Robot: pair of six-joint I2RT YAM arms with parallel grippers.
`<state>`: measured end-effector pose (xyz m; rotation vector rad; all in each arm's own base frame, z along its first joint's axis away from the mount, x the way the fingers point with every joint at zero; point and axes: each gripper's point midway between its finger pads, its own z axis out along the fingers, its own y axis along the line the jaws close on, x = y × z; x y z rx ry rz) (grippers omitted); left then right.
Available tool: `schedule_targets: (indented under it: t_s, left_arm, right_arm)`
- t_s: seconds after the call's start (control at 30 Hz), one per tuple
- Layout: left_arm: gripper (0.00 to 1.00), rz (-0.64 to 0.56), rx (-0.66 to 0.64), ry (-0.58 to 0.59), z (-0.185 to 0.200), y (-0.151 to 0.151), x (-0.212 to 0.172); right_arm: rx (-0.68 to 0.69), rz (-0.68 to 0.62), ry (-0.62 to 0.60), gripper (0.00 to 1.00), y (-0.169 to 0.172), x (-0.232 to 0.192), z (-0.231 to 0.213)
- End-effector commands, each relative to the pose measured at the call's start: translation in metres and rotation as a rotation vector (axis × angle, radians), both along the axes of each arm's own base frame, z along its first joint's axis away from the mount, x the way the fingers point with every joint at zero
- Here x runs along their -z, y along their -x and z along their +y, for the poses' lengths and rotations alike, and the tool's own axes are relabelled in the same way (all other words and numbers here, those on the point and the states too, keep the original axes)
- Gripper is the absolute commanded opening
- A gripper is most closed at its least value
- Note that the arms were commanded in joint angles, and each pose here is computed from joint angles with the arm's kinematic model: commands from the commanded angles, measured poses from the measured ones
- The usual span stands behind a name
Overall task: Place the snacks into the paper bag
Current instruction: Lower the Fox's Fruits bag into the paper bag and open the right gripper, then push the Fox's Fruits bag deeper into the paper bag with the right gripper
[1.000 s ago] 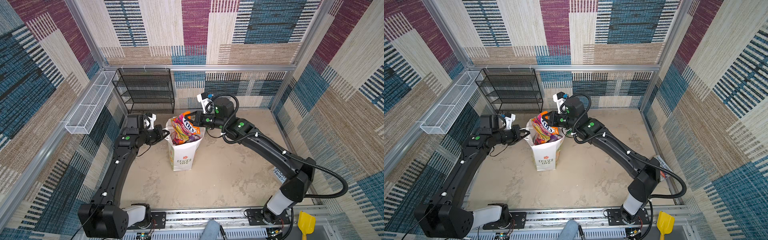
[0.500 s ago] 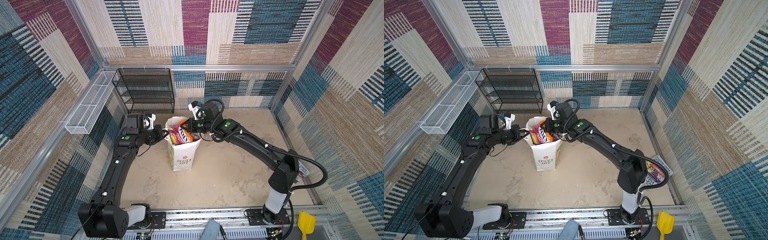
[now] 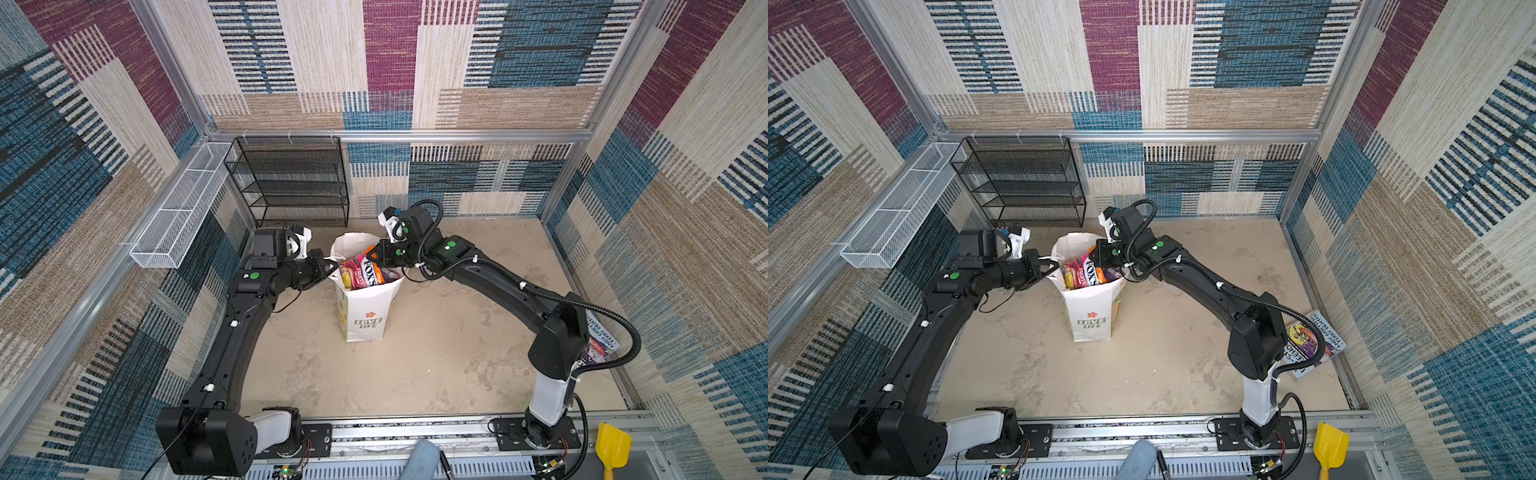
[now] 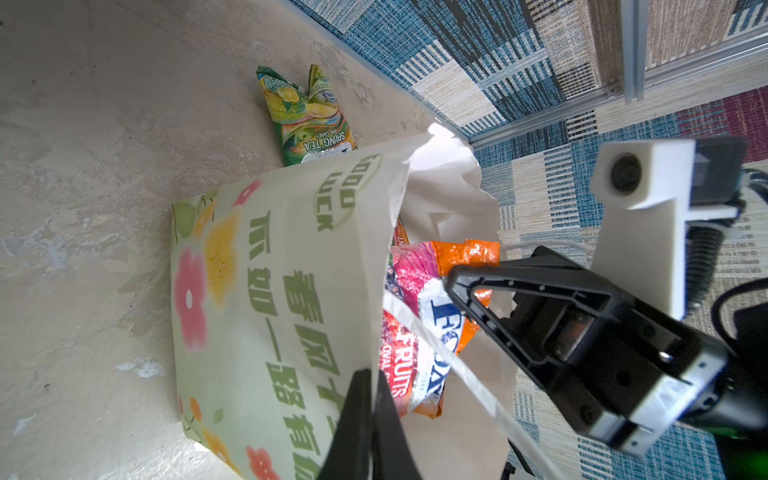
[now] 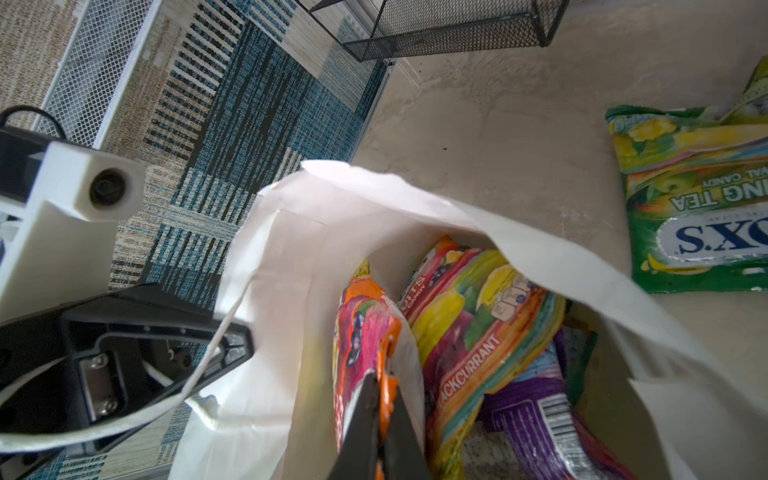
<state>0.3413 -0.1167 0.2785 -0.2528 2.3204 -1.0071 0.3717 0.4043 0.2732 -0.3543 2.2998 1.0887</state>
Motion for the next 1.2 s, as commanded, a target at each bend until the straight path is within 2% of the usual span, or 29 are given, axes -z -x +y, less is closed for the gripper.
schedule_targets:
  t_s: [0.0, 0.2, 0.37, 0.53, 0.77, 0.87, 0.97, 1.17]
  left_arm:
    - [0.0, -0.067, 0.023, 0.03, -0.005, -0.005, -0.016]
    - [0.0, -0.064, 0.017, 0.025, -0.003, -0.005, -0.015]
    - [0.0, -0.061, 0.013, 0.023, -0.002, -0.006, -0.014]
    - [0.0, -0.056, 0.006, 0.017, -0.001, -0.006, -0.012]
    - [0.0, -0.041, -0.017, -0.003, 0.004, -0.007, -0.008]
    - [0.0, -0.031, -0.024, -0.007, 0.006, -0.008, -0.005]
    - [0.0, -0.032, -0.022, -0.004, 0.006, -0.008, -0.006]
    - [0.0, -0.03, -0.024, -0.004, 0.006, -0.009, -0.004]
  right_arm:
    - [0.013, -0.029, 0.015, 0.09, -0.005, 0.001, -0.003]
    - [0.051, -0.044, 0.053, 0.12, -0.01, 0.007, -0.012]
    - [0.065, -0.065, 0.074, 0.24, -0.014, 0.005, -0.015]
    - [0.11, -0.16, 0.069, 0.27, -0.017, -0.032, -0.027]
    - [0.162, -0.287, 0.043, 0.42, -0.013, -0.09, -0.048]
    - [0.141, -0.307, 0.0, 0.44, -0.004, -0.106, -0.048]
    - [0.073, -0.271, -0.04, 0.42, 0.006, -0.101, -0.033]
    - [-0.022, -0.21, 0.034, 0.36, 0.015, -0.06, 0.003]
